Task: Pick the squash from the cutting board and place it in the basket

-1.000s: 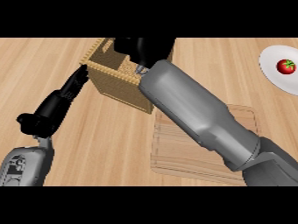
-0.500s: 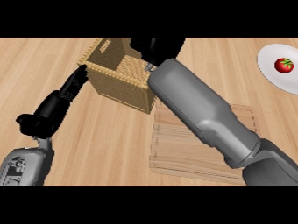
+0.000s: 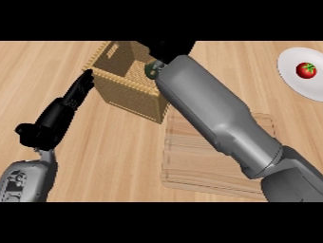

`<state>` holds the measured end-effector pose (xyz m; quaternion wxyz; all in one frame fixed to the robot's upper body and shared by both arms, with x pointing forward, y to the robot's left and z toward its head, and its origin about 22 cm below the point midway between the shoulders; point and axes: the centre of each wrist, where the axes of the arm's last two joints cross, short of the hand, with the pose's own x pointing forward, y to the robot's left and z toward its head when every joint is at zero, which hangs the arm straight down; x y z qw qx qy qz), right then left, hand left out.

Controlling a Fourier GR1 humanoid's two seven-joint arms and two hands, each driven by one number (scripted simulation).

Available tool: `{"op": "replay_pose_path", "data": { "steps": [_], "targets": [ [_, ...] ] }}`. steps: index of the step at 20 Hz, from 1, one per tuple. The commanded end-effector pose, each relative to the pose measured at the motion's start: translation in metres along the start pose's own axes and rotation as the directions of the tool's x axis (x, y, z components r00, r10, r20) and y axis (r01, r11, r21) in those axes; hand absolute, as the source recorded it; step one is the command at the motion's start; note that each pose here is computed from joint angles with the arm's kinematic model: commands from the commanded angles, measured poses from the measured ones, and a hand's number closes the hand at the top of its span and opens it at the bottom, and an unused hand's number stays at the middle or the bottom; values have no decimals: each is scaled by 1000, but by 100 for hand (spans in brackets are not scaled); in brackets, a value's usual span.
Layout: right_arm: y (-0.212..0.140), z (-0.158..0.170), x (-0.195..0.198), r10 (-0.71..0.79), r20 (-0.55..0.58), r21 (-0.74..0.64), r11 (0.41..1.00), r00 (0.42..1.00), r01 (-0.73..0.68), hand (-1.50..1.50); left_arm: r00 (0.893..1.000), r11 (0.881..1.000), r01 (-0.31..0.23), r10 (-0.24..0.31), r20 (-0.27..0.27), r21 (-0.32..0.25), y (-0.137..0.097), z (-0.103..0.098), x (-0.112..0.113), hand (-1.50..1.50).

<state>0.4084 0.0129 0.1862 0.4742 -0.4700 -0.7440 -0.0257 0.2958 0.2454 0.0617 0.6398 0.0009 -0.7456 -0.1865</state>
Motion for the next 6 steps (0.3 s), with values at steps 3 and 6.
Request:
{"op": "replay_pose_path", "data": {
  "steps": [3,6],
  "targets": [
    [-8,-6,11,-240,-197,-91,970,951,226,-150,1000,1000,-19,19,-20,9,8,11,-7,0],
    [-21,-22,24,-282,-273,-86,960,920,268,-150,1000,998,0,1,-22,57,23,11,-6,0]
  ]
}}
